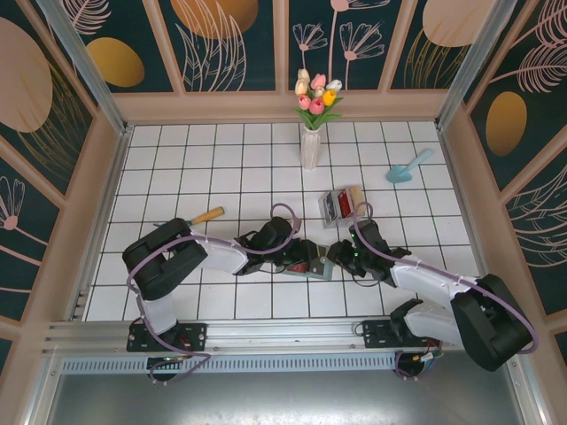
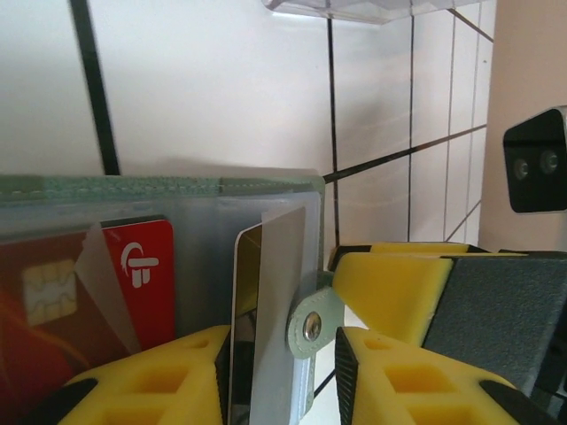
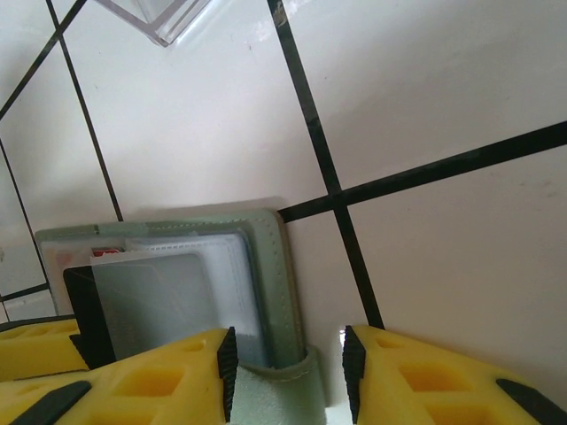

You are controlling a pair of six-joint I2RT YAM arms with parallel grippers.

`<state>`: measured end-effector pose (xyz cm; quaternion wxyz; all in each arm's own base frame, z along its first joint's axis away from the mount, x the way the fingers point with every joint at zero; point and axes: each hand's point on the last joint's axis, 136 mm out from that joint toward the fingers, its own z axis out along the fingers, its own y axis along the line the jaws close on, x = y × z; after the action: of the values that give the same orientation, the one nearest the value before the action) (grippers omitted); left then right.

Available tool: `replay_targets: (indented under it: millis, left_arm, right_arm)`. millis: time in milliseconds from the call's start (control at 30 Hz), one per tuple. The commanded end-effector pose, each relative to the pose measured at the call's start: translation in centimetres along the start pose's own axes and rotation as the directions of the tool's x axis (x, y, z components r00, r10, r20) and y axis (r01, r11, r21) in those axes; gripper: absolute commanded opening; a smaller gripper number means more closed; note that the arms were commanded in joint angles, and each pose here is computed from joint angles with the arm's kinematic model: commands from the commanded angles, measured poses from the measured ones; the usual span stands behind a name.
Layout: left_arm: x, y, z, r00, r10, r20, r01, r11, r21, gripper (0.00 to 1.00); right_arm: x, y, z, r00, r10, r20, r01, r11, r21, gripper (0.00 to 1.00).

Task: Put the credit cards into the card holder
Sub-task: Insert the credit card into the card slot.

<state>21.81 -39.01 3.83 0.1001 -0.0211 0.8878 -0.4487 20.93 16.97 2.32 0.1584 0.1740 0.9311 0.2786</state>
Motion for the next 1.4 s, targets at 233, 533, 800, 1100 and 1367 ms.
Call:
replay_targets:
  millis: [233,533,800,1100,1367]
  left_arm:
    - [0.2,1.5,-0.2,0.999,0.04,-0.016,-0.041,0.994,-0.105,0.4]
    - [0.9,1.7,0.9,0.994,0.077,-0.082,-0.092,0.978,-0.188,0.43]
    - [1.9,2.4,1.7,0.985,0.109,-0.132,-0.141,0.955,-0.262,0.45]
    - [-0.2,0.5,0.6,0.981,0.185,-0.064,-0.195,0.934,-0.3,0.48]
    - [-1.5,-1.5,-1.6,0.972,0.233,0.014,-0.22,0.934,-0.281,0.6]
  right_arm:
    - [0.3,0.7,0.1,1.0,-0.02,-0.019,0.019,1.0,-0.02,0.41]
    - [0.7,0.2,0.6,0.999,-0.015,-0.036,0.015,1.0,-0.006,0.4]
    - [0.5,0.0,0.6,1.0,-0.008,-0.02,0.009,1.0,0.007,0.4]
    - [-0.5,-1.2,-0.3,0.999,-0.013,0.039,0.01,0.996,0.088,0.4]
    - [-1.4,-1.2,-1.5,0.996,-0.056,0.066,0.045,0.987,0.153,0.42]
